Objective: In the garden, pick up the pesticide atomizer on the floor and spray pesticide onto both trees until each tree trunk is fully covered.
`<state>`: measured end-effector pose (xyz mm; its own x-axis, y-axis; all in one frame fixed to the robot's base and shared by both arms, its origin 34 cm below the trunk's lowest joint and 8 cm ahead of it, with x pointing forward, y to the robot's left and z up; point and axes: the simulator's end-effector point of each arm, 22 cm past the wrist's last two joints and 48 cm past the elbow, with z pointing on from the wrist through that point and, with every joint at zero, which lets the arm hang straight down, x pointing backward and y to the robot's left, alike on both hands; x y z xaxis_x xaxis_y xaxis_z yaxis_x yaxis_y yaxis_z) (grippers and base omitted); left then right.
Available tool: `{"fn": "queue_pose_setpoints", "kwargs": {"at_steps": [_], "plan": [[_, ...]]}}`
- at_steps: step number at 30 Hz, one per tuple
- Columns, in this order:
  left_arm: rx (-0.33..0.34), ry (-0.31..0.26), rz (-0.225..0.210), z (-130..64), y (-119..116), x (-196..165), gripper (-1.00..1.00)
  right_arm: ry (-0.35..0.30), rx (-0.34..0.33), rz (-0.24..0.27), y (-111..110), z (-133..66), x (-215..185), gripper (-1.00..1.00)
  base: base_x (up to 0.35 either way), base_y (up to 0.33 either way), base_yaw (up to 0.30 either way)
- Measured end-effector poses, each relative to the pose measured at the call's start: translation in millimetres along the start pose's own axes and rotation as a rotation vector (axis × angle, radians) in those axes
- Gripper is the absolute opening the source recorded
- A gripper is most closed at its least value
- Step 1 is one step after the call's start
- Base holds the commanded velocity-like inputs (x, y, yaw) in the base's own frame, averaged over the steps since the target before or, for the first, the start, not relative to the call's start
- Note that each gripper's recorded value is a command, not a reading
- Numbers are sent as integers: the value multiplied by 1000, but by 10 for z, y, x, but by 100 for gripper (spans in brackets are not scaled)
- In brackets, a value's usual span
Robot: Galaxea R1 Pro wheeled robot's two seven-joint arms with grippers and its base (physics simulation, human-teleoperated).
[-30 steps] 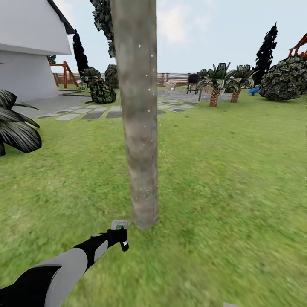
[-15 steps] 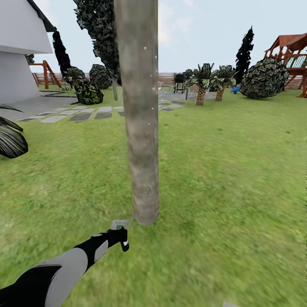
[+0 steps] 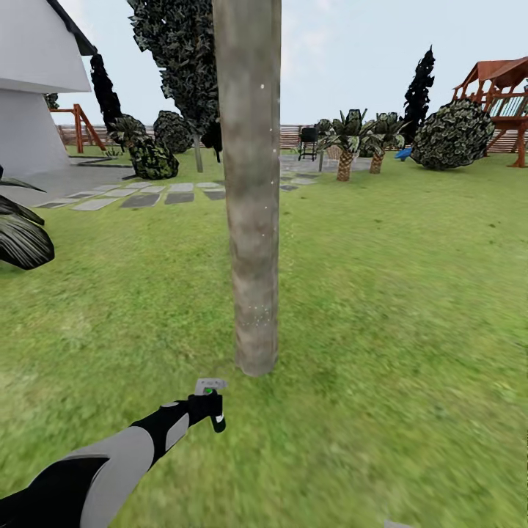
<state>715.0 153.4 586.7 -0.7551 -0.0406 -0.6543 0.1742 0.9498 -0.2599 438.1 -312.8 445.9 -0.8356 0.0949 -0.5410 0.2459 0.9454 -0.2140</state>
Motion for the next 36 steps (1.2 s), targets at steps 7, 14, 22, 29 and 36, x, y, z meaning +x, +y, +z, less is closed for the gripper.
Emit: {"fn": "queue_pose_setpoints", "kwargs": {"at_steps": [7, 14, 22, 29, 36], "plan": [[5, -1, 0, 8, -41, -2, -100, 0, 0, 0, 0, 0, 0, 100, -2, -126, 0], [7, -3, 0, 9, -47, -10, -100, -1, 0, 1, 0, 0, -2, 100, 0, -7, 0], [3, -21, 10, -21, -39, -460, -100, -2, 8, 0, -59, 14, -8, 100, 0, 0, 0], [-9, -17, 7, -332, -73, -1357, -100, -3, 9, -1, -72, 17, -12, 100, 0, 0, 0], [-14, -93, 21, -1253, -320, -2508, -100, -2, 9, -2, -74, 17, -11, 100, 0, 0, 0]]}}
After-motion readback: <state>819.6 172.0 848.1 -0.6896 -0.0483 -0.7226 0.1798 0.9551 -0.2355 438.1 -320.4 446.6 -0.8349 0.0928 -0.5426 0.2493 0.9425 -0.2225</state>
